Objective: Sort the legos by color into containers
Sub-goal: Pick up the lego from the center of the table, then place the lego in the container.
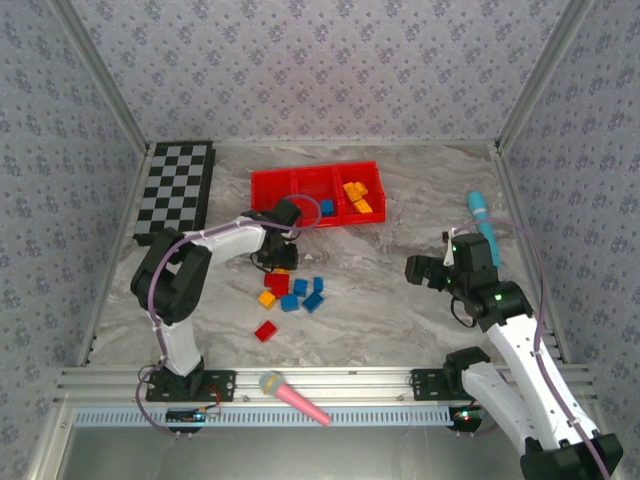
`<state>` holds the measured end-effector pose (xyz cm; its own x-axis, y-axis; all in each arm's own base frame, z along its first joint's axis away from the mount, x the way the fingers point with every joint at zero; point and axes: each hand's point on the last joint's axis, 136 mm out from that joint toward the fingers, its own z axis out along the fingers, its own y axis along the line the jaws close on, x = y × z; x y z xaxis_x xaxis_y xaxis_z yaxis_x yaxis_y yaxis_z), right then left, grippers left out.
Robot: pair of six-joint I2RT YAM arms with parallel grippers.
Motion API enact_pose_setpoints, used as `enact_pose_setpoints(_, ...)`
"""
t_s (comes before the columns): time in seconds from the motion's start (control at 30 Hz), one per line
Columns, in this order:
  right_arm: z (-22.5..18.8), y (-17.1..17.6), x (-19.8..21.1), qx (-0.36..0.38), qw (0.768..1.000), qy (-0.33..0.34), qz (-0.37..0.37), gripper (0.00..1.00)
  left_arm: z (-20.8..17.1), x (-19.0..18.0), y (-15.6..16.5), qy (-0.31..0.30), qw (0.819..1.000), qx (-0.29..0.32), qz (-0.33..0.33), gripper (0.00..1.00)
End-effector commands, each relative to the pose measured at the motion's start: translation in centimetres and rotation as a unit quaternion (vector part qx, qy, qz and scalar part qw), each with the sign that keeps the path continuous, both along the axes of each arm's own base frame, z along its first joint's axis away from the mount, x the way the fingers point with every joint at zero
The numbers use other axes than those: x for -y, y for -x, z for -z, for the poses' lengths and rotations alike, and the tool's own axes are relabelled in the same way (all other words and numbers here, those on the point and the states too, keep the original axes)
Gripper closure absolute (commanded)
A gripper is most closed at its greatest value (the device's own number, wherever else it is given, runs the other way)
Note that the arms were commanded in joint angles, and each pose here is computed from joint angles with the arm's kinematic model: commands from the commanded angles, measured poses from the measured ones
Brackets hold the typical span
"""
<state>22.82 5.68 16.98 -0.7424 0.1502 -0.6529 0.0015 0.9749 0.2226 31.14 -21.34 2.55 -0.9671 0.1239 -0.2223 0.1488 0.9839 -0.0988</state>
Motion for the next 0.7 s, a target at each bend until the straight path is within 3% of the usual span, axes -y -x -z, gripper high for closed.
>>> enact_pose_setpoints(0.0, 0.1, -0.2, 0.3, 0.003, 1.0, -0.001, 0.01, 0.0, -3.3, 0.4, -0.4, 0.009, 0.999, 0.035, -0.014, 0.71)
enact_pose_setpoints(0.37, -0.1, -0.3, 0.7, 0.01, 1.0, -0.003, 0.016, 0.0, -13.8, 6.7, -6.0, 0.105, 0.981, 0.162, -0.015, 0.74)
enact_pose_setpoints(0.67, -0.6, 0.0, 0.9, 0.023, 0.999, -0.005, 0.021, 0.0, -17.8, 14.7, -13.3, 0.175, 0.958, 0.228, -0.016, 0.76)
